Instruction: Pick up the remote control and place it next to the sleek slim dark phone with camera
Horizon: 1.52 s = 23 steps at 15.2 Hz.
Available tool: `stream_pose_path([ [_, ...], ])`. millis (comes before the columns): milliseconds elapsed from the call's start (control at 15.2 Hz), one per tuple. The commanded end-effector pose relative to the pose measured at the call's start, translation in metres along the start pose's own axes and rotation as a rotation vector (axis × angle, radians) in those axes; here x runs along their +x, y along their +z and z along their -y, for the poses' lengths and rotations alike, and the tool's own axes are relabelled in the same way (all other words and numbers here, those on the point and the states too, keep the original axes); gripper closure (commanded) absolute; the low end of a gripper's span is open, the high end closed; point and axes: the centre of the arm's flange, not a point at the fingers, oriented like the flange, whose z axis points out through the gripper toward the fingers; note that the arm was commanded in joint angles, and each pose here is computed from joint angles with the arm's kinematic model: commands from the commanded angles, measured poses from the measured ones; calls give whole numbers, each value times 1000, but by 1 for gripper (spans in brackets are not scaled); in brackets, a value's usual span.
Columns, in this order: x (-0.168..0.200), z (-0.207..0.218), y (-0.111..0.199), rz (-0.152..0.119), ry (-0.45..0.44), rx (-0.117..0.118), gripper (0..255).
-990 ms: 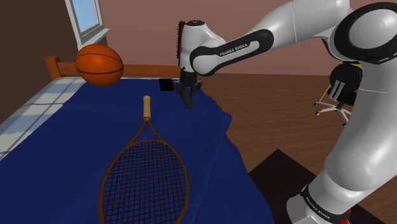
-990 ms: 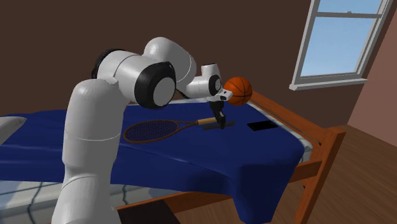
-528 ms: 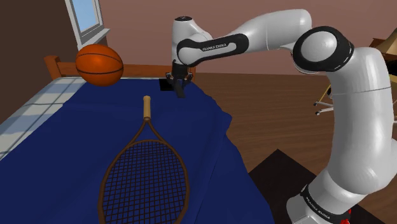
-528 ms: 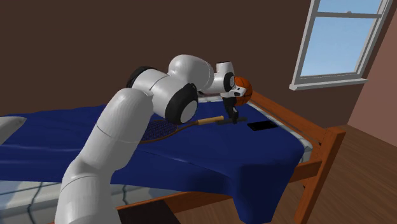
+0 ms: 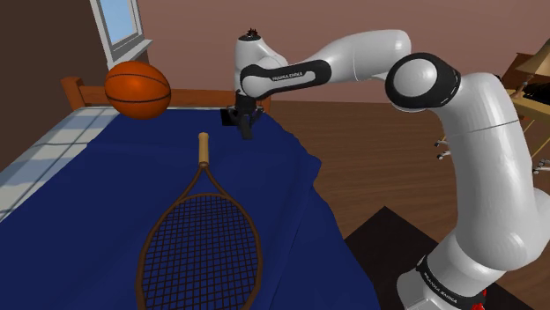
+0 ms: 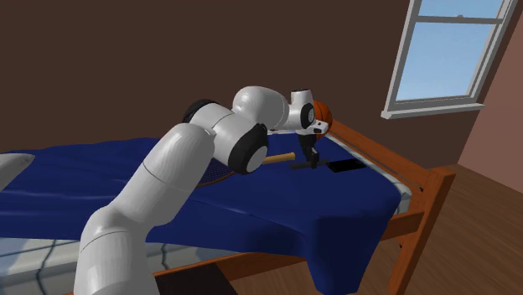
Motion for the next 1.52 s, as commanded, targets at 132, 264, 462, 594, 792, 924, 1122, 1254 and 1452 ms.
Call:
stream_pose_path([
  [132, -4, 1, 19, -1, 0, 0, 255],
  [264, -6, 2, 30, -1, 0, 0, 255],
  [462, -9, 2, 44, -1, 0, 0, 255],
  [594, -9, 2, 44, -1, 0, 0, 255],
  [792, -9, 2, 44, -1, 0, 0, 255],
  [924, -9, 2, 44, -1, 0, 0, 255],
  [1122, -9, 2, 44, -1, 0, 0, 0],
  [1254, -9, 2, 44, -1, 0, 0, 0],
  [1452, -9, 2, 31, -1, 0, 0, 0],
])
